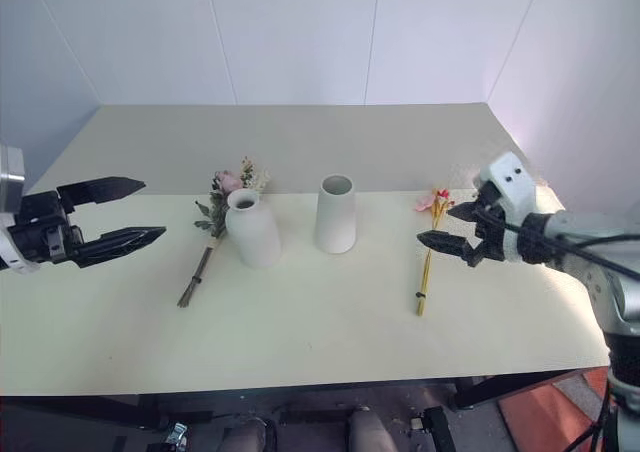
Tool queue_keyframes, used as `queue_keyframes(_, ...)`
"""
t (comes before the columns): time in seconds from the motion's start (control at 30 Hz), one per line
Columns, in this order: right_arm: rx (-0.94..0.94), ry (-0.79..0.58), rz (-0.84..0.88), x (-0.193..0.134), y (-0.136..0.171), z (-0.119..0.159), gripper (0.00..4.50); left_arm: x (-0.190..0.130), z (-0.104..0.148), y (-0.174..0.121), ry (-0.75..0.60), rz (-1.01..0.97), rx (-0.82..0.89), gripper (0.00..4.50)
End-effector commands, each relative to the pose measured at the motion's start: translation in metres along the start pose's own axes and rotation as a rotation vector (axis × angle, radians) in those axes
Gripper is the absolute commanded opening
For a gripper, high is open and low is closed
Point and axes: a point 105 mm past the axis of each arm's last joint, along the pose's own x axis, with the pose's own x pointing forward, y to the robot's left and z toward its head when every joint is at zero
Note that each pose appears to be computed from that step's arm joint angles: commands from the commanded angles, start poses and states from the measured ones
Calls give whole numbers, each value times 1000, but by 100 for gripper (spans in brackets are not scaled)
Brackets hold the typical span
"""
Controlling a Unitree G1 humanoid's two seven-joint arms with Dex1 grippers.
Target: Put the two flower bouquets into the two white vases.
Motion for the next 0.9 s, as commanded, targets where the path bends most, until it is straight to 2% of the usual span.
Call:
queue_keyframes(0.03,111,125,-83,7,-7,-10,450,-2,16,1,-25,-12,54,448)
queue_keyframes(0.2,410,300,-197,31,-22,-19,450,2,20,1,-34,-52,56,448)
queue_keyframes(0.3,478,378,-259,47,-29,-21,450,4,22,1,-35,-72,62,448)
queue_keyframes(0.43,476,474,-365,60,-34,-30,450,7,24,0,-44,-107,72,448)
queue_keyframes(0.53,456,506,-375,70,-33,-34,395,10,25,-1,-51,-129,77,450)
queue_keyframes(0.9,444,516,-436,77,-45,-41,44,10,26,-2,-54,-139,90,450)
